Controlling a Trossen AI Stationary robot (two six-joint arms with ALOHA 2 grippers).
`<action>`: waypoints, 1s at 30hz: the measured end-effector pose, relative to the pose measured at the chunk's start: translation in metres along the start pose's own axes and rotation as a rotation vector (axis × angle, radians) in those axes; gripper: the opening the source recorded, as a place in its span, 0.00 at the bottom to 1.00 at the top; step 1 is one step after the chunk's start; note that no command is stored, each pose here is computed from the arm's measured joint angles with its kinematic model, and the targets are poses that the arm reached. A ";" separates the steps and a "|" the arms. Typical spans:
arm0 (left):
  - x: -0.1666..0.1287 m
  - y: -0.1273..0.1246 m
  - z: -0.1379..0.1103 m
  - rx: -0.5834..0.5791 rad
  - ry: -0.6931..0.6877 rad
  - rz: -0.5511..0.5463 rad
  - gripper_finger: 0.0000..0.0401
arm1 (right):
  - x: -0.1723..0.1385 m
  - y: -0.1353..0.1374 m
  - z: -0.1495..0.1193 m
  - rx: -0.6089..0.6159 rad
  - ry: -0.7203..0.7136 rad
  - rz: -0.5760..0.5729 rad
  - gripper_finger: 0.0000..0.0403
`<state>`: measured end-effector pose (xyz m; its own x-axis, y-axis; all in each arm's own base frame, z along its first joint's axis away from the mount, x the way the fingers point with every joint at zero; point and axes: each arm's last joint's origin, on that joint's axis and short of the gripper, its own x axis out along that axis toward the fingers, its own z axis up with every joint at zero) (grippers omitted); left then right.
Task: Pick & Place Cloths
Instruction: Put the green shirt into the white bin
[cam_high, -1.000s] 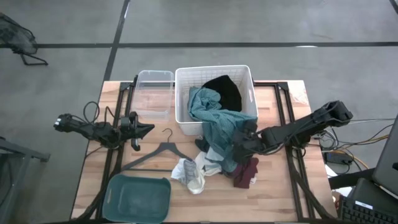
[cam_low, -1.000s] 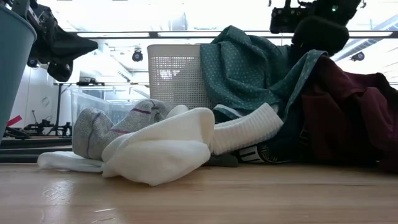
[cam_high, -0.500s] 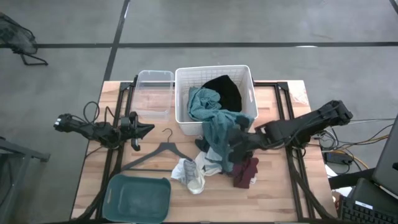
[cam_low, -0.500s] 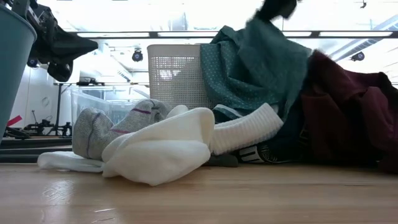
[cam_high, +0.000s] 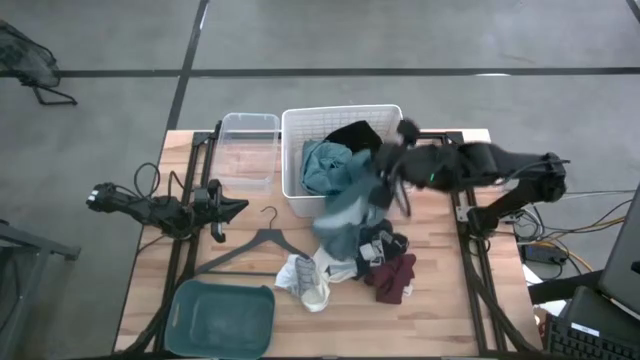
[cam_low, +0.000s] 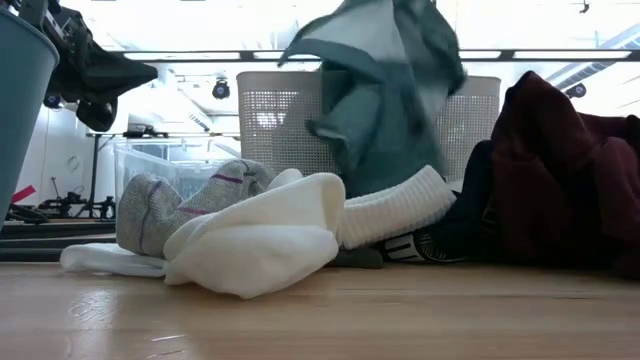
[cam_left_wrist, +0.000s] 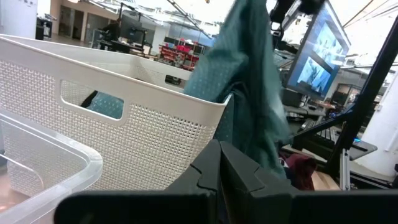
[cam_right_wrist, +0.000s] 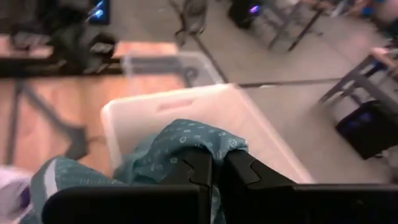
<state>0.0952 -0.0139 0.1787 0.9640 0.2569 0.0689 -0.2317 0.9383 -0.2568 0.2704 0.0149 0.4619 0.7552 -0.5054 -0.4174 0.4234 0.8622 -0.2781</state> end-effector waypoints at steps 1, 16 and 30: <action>0.000 0.000 0.000 0.000 0.000 0.000 0.02 | -0.001 -0.008 0.005 0.011 -0.016 -0.019 0.02; 0.000 0.000 0.000 0.000 0.000 0.000 0.02 | 0.010 -0.079 0.055 0.023 -0.126 -0.317 0.02; 0.000 0.000 0.000 0.000 0.000 0.000 0.02 | 0.134 -0.032 -0.005 -0.089 0.336 0.024 0.02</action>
<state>0.0952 -0.0139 0.1787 0.9640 0.2570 0.0685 -0.2318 0.9382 -0.2569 0.3560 -0.0804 0.4102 0.5511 -0.4807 -0.6821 0.3512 0.8751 -0.3329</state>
